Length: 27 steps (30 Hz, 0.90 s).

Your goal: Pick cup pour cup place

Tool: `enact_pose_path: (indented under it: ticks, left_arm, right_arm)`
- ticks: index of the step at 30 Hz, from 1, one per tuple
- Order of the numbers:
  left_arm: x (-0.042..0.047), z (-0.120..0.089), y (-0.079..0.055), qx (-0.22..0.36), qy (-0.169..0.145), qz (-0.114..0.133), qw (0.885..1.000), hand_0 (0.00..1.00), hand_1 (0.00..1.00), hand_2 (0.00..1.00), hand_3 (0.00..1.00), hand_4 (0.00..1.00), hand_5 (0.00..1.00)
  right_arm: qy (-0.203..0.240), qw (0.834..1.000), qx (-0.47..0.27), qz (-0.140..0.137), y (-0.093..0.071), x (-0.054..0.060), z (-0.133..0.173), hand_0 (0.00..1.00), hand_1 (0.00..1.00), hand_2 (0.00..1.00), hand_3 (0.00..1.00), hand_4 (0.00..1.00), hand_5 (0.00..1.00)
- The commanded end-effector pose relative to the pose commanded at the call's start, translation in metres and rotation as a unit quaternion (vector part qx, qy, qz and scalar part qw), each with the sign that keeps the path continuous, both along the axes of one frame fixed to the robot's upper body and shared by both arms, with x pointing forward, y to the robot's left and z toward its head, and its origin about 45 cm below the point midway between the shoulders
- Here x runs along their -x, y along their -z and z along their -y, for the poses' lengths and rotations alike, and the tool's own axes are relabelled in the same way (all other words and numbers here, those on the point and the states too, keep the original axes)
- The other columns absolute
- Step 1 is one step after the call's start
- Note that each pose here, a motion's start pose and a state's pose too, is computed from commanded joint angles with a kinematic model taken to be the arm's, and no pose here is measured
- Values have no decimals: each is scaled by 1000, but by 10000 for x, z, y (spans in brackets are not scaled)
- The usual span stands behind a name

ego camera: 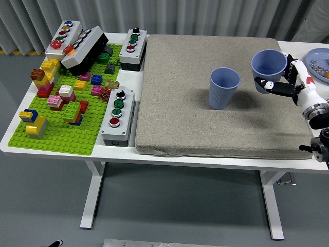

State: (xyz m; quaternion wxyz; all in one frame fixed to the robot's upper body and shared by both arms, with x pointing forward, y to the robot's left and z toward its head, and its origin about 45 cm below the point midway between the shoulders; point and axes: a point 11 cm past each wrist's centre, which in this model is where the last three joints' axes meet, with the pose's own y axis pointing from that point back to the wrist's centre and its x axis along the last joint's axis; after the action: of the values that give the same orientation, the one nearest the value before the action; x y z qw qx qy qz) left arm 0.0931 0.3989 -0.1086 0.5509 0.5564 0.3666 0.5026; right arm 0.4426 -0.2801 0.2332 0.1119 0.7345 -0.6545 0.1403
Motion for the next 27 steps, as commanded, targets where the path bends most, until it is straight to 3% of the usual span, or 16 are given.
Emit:
enact_pose_path:
  ticks: [13,27]
  left_arm:
    - [-33,-7,-9,-1,-1,4,1000,815,775,814,743,540,998]
    - [-53,-13,-15,-1,-1,6,1000,816,775,814,743,540,998]
  right_arm:
    - [-16,984,170,47,-170,-52,-133,768,650,540,650,756,118]
    - [-25,975,210,73,-273,-65,-270,776,656,540,650,754,115]
